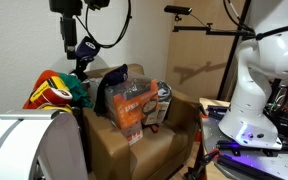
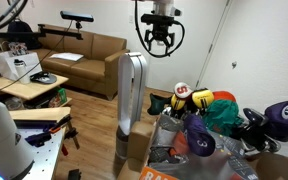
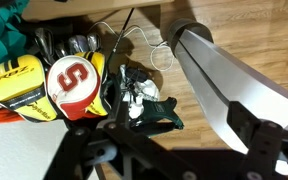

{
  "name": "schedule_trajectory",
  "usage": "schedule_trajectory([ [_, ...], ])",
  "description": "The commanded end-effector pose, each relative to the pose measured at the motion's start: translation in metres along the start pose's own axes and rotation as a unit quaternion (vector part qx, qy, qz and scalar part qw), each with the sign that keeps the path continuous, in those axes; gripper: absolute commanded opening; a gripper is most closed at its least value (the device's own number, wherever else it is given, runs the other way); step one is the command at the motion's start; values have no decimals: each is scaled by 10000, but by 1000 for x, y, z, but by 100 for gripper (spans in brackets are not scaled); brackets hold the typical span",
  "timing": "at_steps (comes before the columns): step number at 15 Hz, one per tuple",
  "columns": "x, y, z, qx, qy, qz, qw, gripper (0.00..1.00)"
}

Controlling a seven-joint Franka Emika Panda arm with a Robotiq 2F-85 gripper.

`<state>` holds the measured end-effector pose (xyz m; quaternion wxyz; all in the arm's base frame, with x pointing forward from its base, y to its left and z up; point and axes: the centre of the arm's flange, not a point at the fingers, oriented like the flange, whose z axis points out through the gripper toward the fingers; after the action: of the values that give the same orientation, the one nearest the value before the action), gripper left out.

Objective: Remove the remote from the fan then place it on the left arm of the couch

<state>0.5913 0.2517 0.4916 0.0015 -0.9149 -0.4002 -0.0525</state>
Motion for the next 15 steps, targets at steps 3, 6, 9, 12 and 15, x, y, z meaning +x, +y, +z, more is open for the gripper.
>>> schedule_trajectory([
  [3,34,-1,18,89,280,-302,9991,100],
  [6,62,-8,32,141,416,-384,9983,100],
  [9,86,-19,47,276,340,-538,9976,100],
  [12,73,-30,54,251,313,-467,9981,100],
  [15,79,-35,57,260,317,-533,9977,100],
])
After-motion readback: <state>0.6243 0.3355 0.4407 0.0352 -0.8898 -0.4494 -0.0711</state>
